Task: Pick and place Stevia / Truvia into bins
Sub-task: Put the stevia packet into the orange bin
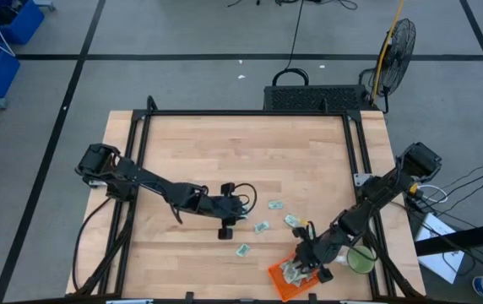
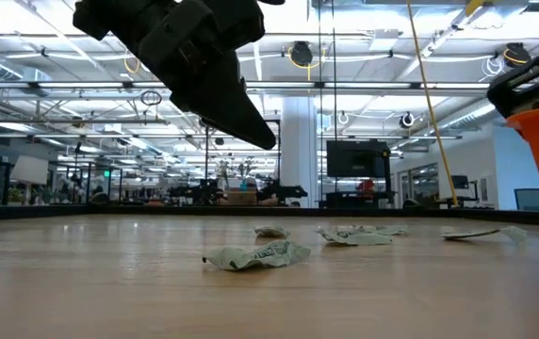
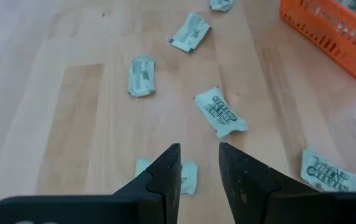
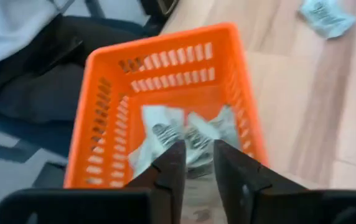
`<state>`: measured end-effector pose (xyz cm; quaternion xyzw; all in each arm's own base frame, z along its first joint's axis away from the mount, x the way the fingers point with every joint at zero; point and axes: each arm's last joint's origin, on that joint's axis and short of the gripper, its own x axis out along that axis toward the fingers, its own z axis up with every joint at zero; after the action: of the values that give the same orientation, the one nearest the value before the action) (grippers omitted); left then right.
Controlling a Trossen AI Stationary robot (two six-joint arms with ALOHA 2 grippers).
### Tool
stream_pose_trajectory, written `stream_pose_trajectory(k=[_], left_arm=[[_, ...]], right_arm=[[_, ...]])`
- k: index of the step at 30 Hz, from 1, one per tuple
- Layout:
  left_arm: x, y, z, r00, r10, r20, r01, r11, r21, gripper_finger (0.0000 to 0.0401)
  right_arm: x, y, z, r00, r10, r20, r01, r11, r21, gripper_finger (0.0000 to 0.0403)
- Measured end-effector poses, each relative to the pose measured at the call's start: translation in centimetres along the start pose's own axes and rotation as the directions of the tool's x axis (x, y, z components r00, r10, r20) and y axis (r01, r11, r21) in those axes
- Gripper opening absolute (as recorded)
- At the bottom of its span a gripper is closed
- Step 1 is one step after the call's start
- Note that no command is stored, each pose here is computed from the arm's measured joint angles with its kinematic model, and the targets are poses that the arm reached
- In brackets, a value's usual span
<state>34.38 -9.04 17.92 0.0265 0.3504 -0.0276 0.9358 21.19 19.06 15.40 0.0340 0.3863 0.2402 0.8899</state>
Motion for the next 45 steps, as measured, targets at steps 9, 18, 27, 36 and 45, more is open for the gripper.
stream_pose_trajectory(k=[9,18,27,36,45], left_arm=[[2.2,-0.7,-2.0,0.996,-0.011,-0.093,0.014,1.000,0.027,0.0115],[3.5,-0.9,-3.1,0.992,0.053,-0.115,-0.036,0.990,0.140,0.0115],[4.6,-1.0,-3.7,0.991,0.066,-0.113,-0.035,0.967,0.252,0.0116],[5.1,-0.5,-3.9,0.986,0.125,-0.106,-0.092,0.957,0.274,0.0116],[5.9,0.2,-4.3,0.986,0.118,-0.122,-0.083,0.962,0.261,0.0115]], right_arm=[[0.0,-1.0,0.6,0.993,-0.104,0.062,0.114,0.977,-0.182,0.0104],[0.0,-2.2,1.4,0.986,-0.135,0.099,0.151,0.971,-0.187,0.0101],[0.0,-2.7,1.6,0.984,-0.141,0.111,0.161,0.966,-0.203,0.0101],[0.0,-2.7,1.6,0.984,-0.140,0.111,0.160,0.966,-0.201,0.0100],[0.0,-2.7,1.6,0.984,-0.140,0.111,0.161,0.966,-0.201,0.0100]])
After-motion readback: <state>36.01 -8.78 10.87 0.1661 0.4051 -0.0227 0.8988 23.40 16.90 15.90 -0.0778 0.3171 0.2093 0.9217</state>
